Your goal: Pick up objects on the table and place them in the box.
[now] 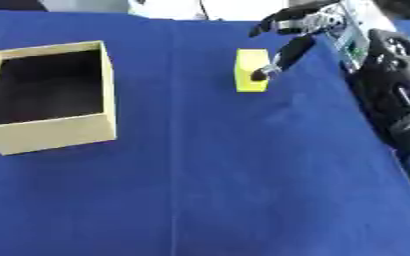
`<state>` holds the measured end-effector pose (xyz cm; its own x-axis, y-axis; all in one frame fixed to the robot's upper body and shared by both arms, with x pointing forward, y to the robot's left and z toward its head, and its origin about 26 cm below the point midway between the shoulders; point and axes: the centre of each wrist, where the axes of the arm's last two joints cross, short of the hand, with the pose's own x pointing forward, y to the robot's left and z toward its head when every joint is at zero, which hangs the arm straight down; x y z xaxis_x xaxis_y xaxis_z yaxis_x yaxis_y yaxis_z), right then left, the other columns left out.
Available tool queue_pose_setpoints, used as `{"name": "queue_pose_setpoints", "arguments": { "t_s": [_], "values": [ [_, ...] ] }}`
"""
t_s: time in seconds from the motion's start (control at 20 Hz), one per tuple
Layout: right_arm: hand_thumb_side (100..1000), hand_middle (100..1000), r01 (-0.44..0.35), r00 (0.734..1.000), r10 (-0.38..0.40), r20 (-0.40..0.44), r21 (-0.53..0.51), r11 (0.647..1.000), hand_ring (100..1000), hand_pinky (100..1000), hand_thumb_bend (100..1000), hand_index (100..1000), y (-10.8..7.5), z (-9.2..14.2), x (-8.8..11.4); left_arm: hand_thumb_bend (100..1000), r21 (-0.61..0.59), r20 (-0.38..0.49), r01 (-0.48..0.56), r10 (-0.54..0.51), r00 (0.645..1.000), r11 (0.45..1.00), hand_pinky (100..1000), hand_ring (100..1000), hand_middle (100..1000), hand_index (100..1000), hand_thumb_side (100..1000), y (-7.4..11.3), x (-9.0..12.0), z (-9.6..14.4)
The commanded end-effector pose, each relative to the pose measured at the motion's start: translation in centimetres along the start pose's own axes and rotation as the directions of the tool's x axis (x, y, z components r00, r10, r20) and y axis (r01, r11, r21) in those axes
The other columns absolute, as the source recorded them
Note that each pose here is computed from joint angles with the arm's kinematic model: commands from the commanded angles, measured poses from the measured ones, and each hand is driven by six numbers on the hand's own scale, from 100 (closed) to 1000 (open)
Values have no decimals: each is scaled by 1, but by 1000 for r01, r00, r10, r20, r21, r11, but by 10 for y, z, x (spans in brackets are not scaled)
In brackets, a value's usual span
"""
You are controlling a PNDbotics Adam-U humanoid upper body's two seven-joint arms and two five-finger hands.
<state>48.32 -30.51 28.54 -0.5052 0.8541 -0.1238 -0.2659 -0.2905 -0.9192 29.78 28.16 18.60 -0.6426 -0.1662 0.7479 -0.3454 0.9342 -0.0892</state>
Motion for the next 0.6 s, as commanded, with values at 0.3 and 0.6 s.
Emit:
{"name": "queue_pose_setpoints", "arguments": {
  "t_s": [0.3, 0.6],
  "values": [
    [579, 951, -138, 989, 129, 73, 136, 981, 991, 951, 602, 1000, -12, 11, -6, 169, -14, 35, 14, -13, 999, 1000, 888, 793, 671, 614, 857, 2, 7, -5],
    [578, 947, -134, 990, 127, 55, 155, 979, 988, 948, 628, 1000, -11, 7, -6, 167, -15, 36, 13, -12, 999, 1000, 888, 794, 671, 614, 861, 1, 7, -5]
  ]
}}
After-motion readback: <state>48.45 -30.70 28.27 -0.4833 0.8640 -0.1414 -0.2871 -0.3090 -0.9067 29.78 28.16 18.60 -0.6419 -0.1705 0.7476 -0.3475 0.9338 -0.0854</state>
